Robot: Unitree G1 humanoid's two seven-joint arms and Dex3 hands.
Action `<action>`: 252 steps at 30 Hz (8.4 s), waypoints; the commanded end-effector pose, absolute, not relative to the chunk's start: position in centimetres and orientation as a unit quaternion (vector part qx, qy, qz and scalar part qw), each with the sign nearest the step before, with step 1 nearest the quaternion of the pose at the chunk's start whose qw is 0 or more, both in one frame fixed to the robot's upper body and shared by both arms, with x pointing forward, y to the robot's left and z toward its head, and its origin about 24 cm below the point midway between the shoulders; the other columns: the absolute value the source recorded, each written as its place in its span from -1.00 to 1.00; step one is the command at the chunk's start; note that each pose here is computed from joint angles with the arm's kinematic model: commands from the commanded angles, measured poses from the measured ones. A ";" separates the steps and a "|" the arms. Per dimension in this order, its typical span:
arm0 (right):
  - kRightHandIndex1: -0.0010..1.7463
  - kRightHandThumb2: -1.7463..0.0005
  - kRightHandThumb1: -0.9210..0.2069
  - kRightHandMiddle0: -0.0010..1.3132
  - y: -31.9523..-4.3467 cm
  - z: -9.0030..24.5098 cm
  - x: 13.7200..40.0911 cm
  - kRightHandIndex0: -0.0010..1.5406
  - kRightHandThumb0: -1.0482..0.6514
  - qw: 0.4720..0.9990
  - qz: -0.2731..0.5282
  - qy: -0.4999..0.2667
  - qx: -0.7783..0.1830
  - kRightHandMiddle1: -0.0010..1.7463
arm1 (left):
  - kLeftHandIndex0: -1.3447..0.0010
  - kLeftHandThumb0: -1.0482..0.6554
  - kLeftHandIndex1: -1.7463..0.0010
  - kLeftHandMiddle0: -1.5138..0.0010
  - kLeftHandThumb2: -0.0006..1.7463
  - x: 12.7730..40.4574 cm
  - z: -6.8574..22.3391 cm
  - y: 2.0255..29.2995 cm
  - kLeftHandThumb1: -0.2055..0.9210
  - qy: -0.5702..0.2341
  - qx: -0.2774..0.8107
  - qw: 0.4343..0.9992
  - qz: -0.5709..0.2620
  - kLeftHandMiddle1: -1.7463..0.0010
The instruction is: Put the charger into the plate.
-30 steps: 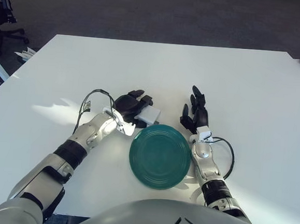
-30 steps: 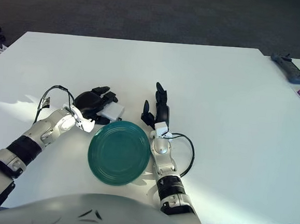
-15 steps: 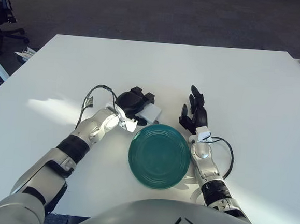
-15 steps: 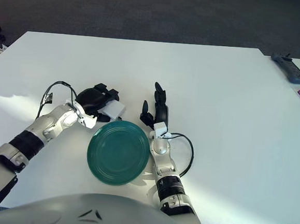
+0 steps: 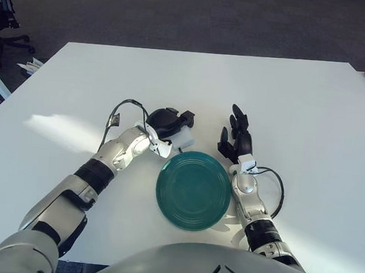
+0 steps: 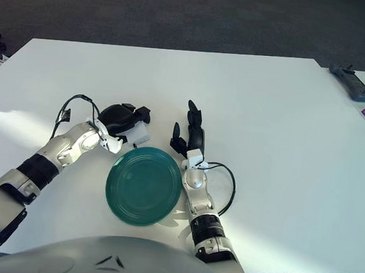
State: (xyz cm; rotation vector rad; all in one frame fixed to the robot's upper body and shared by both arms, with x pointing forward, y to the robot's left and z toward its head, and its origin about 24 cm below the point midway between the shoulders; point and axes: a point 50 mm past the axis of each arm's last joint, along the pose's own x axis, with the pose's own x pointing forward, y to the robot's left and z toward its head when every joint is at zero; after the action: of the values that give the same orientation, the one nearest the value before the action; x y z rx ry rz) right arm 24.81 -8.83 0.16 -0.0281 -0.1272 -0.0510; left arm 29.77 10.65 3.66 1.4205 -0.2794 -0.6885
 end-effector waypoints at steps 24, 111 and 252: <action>-1.00 0.04 -1.00 -1.00 -9.4 -6.7 18.6 -0.76 -0.85 0.994 -0.042 0.102 -0.024 -0.59 | -0.09 0.23 -1.00 -0.26 1.00 28.3 1.8 10.9 -0.84 -0.063 0.630 0.696 -0.338 -0.83; -0.99 0.00 -1.00 -1.00 -9.9 -7.3 18.6 -0.82 -0.88 0.993 -0.051 0.102 -0.034 -0.58 | 0.00 0.23 -1.00 -0.12 0.94 28.4 9.7 10.6 -0.68 -0.195 0.626 0.715 -0.242 -0.96; -1.00 -0.05 -1.00 -1.00 -10.7 -0.9 16.6 -0.65 -0.76 0.978 -0.100 0.031 -0.179 -0.46 | 1.00 -0.96 0.88 0.98 -0.16 19.3 12.9 8.4 1.00 -0.339 0.632 0.634 -0.290 1.00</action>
State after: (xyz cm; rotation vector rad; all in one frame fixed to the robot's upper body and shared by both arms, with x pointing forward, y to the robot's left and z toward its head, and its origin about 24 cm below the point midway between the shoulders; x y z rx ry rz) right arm 18.95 -9.86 0.39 -0.2944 -0.0197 -0.1977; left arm 19.16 8.02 12.78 1.4418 -0.7609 -0.6976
